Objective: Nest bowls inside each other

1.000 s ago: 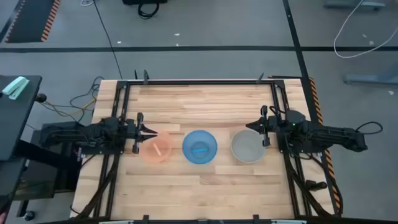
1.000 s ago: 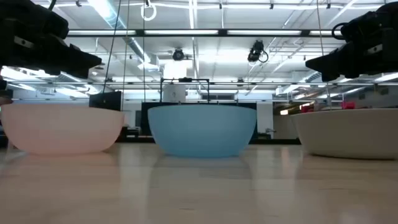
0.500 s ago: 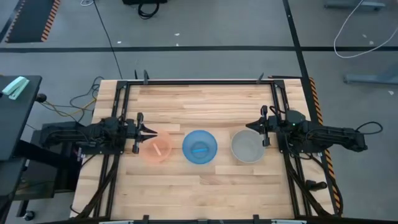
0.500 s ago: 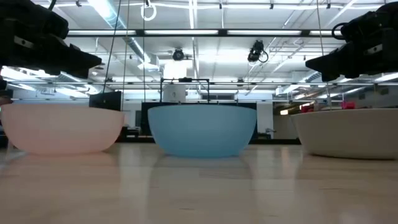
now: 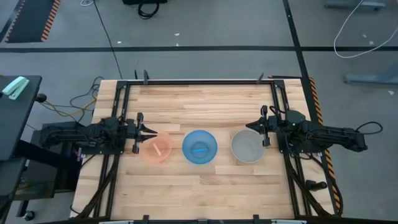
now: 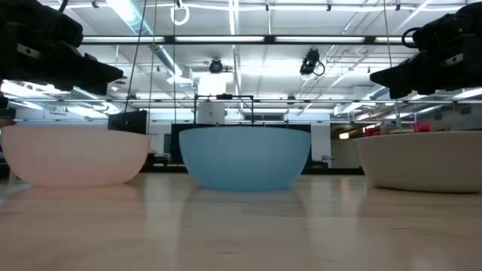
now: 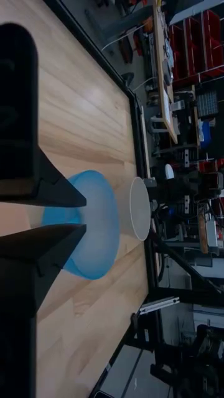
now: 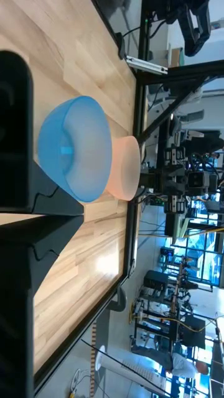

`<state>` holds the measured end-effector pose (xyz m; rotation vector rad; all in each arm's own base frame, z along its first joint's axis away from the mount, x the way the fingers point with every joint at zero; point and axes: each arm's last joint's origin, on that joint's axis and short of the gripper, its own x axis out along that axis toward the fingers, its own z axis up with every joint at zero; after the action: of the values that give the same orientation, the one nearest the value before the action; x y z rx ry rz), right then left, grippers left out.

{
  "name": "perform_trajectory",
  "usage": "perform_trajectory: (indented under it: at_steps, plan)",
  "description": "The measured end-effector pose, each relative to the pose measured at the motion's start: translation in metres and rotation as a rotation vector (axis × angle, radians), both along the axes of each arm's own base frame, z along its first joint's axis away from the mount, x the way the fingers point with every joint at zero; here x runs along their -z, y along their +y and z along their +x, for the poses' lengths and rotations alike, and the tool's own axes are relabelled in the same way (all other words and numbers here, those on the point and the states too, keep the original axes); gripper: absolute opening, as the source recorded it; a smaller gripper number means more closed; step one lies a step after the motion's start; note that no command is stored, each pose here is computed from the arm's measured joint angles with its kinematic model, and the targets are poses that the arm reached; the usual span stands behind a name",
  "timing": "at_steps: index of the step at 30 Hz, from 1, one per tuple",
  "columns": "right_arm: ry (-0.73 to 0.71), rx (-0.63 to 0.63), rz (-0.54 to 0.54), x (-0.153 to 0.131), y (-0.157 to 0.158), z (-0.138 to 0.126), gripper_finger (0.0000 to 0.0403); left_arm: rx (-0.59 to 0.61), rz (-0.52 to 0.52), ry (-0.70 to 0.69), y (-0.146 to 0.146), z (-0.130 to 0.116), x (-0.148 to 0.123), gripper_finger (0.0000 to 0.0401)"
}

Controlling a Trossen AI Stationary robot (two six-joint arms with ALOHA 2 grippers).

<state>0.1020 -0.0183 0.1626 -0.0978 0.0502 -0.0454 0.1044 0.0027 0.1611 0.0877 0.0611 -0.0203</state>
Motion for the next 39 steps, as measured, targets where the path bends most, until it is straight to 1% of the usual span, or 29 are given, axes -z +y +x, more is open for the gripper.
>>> perform_trajectory:
  at_steps: [8,21,24,31,37,39]
  plan:
    - [0.000,0.000,0.000,0.000,0.000,0.000,0.0018,0.000,0.000,0.000,0.000,0.000,0.000,0.0055]
    - [0.000,0.000,0.000,0.000,0.000,0.000,0.0018,0.000,0.006,-0.001,0.000,0.000,0.000,0.0066]
    - [0.001,0.000,0.000,0.000,0.000,0.000,0.0018,0.002,0.049,-0.035,0.000,0.000,-0.003,0.0063]
    - [0.000,0.000,0.000,0.000,0.000,0.000,0.0018,0.000,0.055,-0.091,0.000,0.000,-0.009,0.0058]
    - [0.001,0.000,0.000,0.000,0.000,0.000,0.0018,0.000,0.060,-0.124,0.000,0.000,-0.012,0.0065]
    - [0.000,0.000,0.000,0.000,0.000,0.000,0.0018,-0.002,0.094,-0.150,0.000,0.000,-0.014,0.0067]
